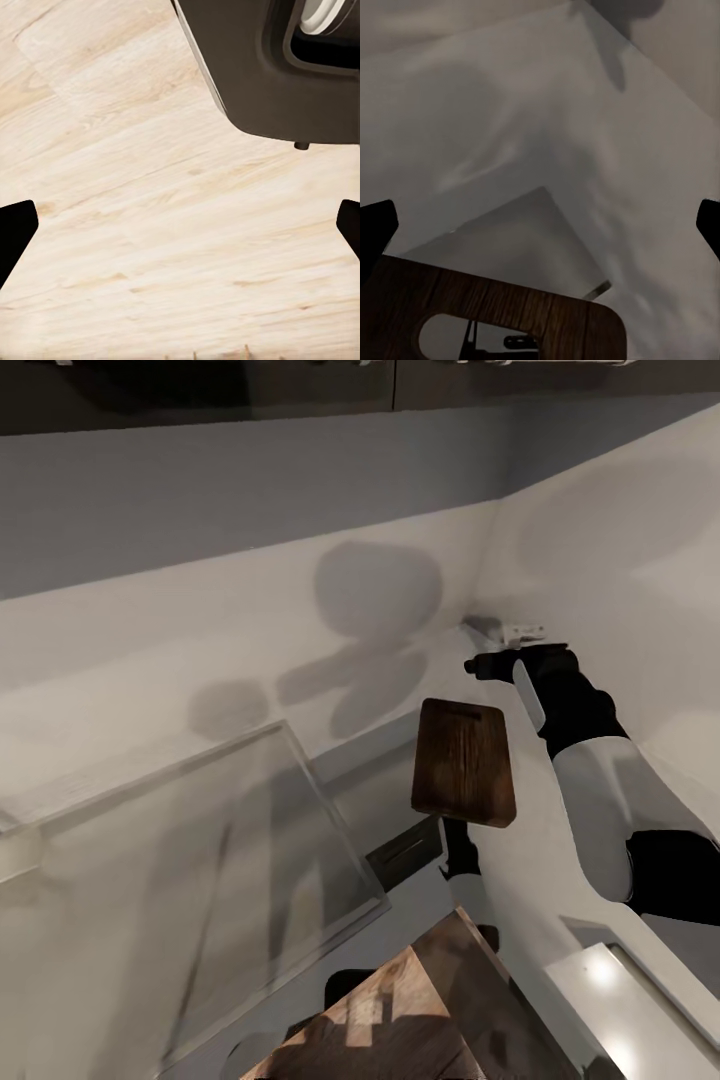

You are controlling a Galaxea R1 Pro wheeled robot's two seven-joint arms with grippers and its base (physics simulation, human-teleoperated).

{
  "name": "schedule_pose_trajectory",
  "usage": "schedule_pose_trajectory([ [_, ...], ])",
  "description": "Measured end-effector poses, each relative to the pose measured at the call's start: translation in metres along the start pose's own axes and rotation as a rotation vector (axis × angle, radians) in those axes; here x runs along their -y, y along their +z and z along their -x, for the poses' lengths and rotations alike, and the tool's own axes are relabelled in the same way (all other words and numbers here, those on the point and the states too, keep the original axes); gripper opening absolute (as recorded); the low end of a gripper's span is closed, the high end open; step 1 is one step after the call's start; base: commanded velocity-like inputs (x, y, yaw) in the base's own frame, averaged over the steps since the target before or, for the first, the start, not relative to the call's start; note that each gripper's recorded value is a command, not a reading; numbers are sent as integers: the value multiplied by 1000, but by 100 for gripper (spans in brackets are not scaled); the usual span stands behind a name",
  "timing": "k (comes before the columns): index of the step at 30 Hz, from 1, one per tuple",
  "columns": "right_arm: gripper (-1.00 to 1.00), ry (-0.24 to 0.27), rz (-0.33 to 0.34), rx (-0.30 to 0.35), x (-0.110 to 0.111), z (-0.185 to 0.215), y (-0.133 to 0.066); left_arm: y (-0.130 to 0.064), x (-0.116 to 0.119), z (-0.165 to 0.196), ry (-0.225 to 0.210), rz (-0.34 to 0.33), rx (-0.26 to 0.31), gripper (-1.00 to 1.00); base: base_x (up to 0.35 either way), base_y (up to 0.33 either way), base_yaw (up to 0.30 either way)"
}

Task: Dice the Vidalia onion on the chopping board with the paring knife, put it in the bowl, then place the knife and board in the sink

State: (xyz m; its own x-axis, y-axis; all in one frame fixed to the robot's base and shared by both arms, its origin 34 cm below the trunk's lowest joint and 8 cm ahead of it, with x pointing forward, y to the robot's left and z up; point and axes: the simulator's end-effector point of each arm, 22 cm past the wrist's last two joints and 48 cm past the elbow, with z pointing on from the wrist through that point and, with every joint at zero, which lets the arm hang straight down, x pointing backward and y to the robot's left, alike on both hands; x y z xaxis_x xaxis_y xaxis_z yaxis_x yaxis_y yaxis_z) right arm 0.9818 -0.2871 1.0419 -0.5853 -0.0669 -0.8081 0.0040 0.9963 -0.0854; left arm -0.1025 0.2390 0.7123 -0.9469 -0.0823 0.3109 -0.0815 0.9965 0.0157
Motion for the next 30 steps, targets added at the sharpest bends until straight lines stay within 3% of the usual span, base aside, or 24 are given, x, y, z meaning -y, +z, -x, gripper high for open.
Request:
schedule_pose_trajectory([
  [18, 100, -3, -7, -35, 4, -22, 16, -3, -1, -10, 0, 3, -29, 100, 0, 0, 0],
  [30, 100, -20, -24, -124, 16, -52, 23, -5, -1, -15, -1, 4, -44, 100, 0, 0, 0],
])
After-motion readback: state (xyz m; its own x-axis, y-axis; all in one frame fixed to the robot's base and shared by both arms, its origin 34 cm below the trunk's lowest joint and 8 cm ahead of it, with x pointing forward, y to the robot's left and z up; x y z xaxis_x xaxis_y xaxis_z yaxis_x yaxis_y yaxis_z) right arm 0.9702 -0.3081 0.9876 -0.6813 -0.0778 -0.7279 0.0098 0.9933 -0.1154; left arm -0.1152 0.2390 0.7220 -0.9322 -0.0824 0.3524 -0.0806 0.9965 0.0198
